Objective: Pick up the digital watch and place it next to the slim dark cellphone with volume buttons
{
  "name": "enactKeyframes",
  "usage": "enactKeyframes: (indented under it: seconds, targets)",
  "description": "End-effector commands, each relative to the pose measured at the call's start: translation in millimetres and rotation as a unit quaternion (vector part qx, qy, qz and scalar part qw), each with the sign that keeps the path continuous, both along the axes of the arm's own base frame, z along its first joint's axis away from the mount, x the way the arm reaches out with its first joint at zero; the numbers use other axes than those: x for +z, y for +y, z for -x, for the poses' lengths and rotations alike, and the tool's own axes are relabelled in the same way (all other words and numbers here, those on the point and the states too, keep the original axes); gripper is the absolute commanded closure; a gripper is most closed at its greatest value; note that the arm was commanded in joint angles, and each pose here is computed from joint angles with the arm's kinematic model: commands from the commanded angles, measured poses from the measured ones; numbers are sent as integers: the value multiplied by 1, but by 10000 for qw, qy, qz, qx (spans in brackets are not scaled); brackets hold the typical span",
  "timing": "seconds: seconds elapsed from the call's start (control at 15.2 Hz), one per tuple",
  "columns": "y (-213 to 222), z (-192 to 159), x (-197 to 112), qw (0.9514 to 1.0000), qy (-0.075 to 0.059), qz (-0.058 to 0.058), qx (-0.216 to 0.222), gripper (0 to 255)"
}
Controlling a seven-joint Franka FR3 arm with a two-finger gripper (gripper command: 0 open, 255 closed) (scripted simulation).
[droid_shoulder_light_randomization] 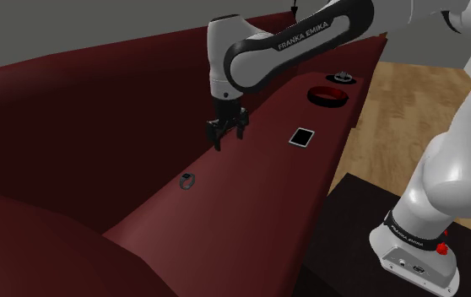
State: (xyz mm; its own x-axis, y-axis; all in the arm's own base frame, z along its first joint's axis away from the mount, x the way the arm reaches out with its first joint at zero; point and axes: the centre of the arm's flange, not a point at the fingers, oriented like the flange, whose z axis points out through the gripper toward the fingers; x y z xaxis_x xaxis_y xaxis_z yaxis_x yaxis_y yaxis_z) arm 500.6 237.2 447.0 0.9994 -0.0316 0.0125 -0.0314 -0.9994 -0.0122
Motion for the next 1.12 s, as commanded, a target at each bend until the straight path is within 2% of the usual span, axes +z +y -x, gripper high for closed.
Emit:
enactKeyframes:
  seconds: [0.0, 0.73, 1.06]
  targets:
    - [17, -10, -12, 10000, 50, -36, -28, 0]
    - [123, -80, -82, 9992, 313, -219, -148, 0]
    - [126, -80, -104, 9991, 318, -222, -150, 0]
